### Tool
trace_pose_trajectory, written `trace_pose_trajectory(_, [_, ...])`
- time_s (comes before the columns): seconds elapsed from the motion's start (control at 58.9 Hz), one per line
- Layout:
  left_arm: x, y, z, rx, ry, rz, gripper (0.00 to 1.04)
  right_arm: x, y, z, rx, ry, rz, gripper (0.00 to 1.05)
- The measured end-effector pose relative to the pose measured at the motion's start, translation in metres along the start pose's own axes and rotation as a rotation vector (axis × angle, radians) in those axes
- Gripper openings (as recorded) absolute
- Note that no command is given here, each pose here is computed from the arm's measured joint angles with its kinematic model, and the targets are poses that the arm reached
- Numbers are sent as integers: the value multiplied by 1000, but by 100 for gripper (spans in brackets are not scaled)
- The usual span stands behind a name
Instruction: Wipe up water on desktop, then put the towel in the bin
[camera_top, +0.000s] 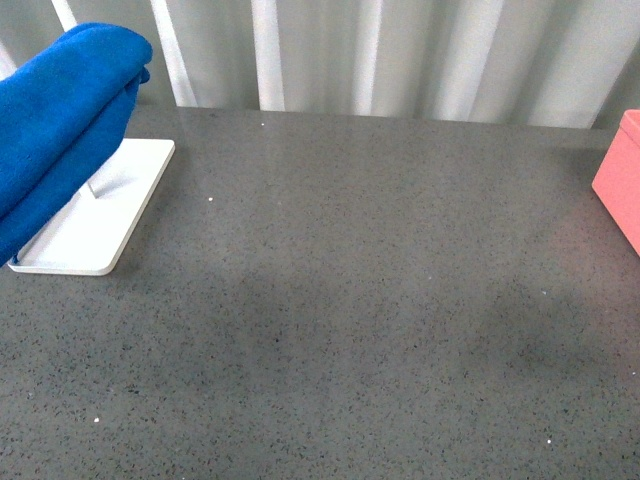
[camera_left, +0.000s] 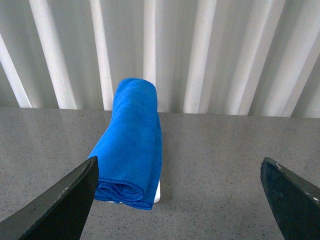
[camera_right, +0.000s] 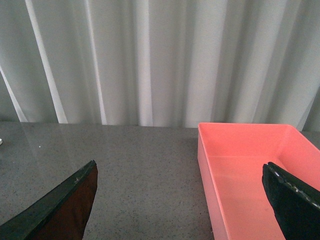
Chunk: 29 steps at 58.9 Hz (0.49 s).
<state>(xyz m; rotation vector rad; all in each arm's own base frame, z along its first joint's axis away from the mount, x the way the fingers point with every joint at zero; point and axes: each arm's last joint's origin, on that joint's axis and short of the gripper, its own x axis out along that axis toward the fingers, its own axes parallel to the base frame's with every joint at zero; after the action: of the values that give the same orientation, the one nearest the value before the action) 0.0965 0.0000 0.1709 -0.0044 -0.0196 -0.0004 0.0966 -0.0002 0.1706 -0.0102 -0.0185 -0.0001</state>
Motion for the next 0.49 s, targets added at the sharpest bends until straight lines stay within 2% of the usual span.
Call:
trace_pose_trajectory(0.39, [0,0,0,0,3,0,98,0,0,0,0,0,0,98])
trace_pose_trajectory(0.441, [0,-1,-2,-78,143,-56,98,0,0,0,0,0,0,98])
trace_pose_trajectory(0.475, [1,-2,-1,-165,294,-62,98,0,0,0,0,0,0,98])
trace_pose_trajectory(0.492, [1,-2,-1,-194,326,-55,98,0,0,0,0,0,2,98])
